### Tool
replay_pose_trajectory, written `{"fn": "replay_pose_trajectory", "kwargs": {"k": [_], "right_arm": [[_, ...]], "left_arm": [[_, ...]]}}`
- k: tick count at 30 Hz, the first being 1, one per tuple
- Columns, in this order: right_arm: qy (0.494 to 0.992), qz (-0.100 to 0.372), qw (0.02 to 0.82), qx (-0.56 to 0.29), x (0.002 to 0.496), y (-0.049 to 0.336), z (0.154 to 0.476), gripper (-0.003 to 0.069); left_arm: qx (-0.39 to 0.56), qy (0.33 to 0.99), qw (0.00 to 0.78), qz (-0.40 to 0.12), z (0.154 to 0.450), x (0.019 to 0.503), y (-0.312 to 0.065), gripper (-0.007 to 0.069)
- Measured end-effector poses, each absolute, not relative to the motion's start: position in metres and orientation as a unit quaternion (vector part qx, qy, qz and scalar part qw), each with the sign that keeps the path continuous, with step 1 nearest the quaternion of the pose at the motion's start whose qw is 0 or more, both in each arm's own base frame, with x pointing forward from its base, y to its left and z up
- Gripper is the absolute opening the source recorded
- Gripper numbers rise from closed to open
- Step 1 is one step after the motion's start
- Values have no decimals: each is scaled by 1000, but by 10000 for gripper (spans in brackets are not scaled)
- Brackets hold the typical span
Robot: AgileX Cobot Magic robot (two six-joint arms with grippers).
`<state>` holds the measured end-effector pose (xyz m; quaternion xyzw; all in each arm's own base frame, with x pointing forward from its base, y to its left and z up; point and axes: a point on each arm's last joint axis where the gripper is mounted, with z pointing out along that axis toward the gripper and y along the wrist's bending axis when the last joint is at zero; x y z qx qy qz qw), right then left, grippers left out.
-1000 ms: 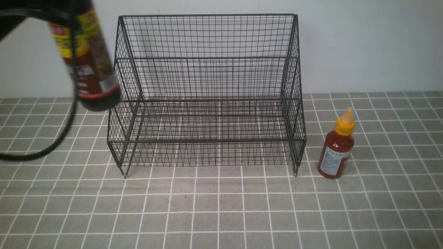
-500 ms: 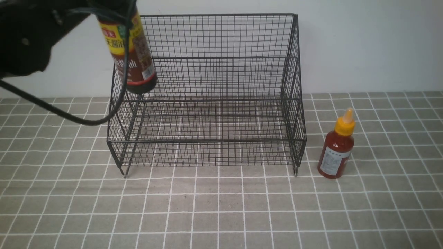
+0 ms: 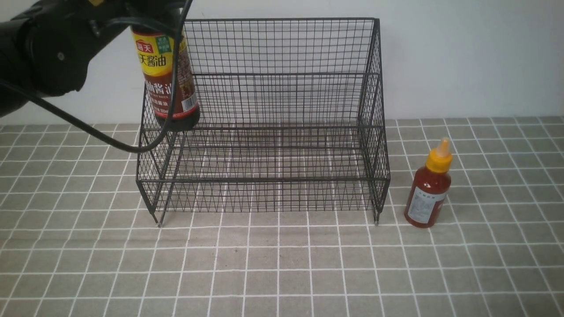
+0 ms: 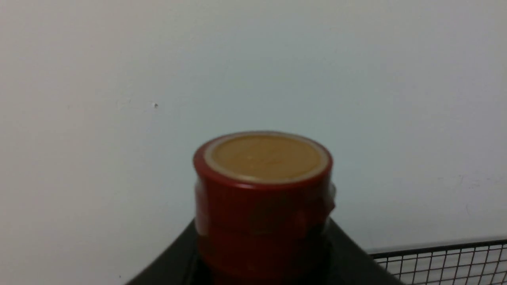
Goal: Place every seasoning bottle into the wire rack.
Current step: Use the left arm to put the condiment bottle back on the shelf
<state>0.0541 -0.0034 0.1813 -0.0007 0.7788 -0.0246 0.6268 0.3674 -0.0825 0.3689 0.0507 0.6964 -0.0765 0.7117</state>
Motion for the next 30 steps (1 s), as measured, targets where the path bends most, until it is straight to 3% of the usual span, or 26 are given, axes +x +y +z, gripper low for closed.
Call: {"fn": "replay_pose_trajectory", "kwargs": {"k": [19, 30], "right_arm": [[779, -25, 627, -1, 54, -3, 181, -13], [779, -25, 627, -1, 54, -3, 181, -13]], "left_arm": [[95, 675, 730, -56, 360, 373, -87, 255], [102, 772, 624, -62, 316, 384, -91, 255]]}}
